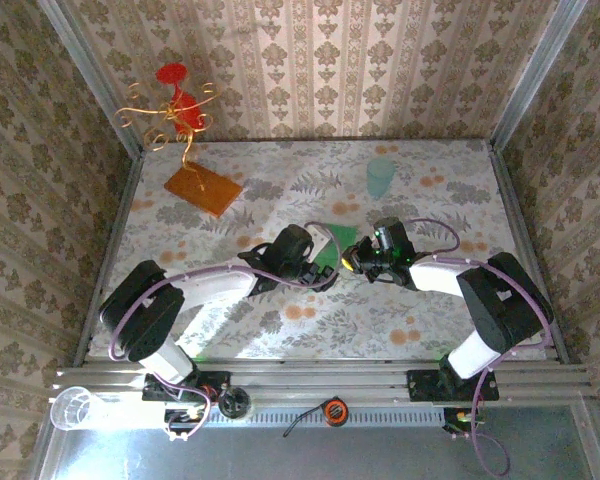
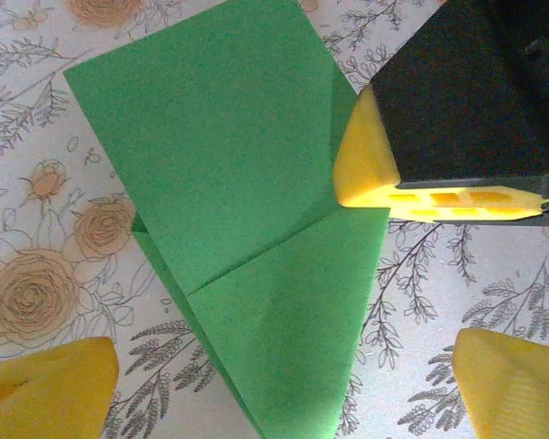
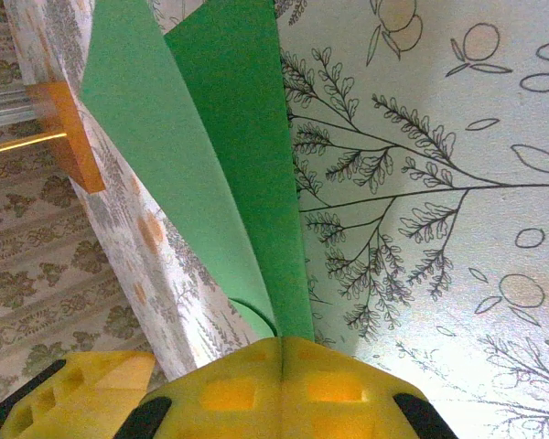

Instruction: Fold a paper plane with a square sheet of paper (pick it up from the middle)

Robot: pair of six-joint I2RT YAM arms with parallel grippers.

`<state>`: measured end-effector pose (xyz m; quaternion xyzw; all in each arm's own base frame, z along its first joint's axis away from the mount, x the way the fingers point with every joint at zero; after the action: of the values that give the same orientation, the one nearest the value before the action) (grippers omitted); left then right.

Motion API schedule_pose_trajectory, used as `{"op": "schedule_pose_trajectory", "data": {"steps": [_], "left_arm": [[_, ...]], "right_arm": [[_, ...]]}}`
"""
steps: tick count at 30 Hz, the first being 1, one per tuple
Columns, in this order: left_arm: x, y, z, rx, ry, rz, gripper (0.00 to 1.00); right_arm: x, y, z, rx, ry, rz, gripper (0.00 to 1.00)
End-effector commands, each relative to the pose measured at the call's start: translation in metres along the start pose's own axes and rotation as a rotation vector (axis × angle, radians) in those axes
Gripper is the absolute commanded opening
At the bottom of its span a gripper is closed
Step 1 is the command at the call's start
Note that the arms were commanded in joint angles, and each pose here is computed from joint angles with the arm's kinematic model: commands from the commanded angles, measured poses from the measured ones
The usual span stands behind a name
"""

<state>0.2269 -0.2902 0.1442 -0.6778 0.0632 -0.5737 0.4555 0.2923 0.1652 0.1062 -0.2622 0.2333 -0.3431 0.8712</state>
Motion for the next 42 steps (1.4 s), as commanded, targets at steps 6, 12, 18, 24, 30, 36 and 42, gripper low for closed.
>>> {"op": "schedule_pose_trajectory", "data": {"steps": [6, 12, 18, 24, 30, 36, 42], "left_arm": [[-0.004, 0.012, -0.011, 0.033, 0.166, -0.007, 0.85], [-0.008, 0.027, -0.018, 0.026, 0.232, -0.006, 0.69], [-0.012, 0.040, -0.018, 0.038, 0.264, -0.011, 0.57], [-0.018, 0.044, -0.019, 0.047, 0.282, -0.027, 0.48], [-0.027, 0.050, -0.018, 0.049, 0.283, 0.014, 0.38], [-0.027, 0.049, -0.019, 0.045, 0.288, 0.003, 0.32], [-0.028, 0.047, -0.020, 0.043, 0.290, -0.003, 0.25]], "right_arm": [[-0.003, 0.006, 0.010, 0.005, 0.042, 0.027, 0.06], [-0.003, 0.010, 0.009, 0.003, 0.063, 0.039, 0.07], [-0.003, 0.011, 0.006, 0.002, 0.080, 0.043, 0.06], [-0.003, 0.012, 0.006, 0.006, 0.090, 0.045, 0.07], [-0.002, 0.013, 0.005, 0.005, 0.097, 0.051, 0.07], [-0.002, 0.014, 0.004, 0.003, 0.104, 0.053, 0.07], [-0.001, 0.013, 0.003, -0.003, 0.105, 0.051, 0.13]]}}
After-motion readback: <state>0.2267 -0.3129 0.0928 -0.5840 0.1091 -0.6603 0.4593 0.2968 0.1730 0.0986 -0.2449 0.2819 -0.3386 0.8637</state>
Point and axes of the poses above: each hand's point on the last joint's axis, 136 mm out from that joint toward the fingers, its own y axis out along the fingers, its own z axis along the line the jaws close on, x = y × z, the point moved 8 cm from there along -y, back along the fingers, and after that the axes turned 12 degrees about y, right-handed, at the moved point
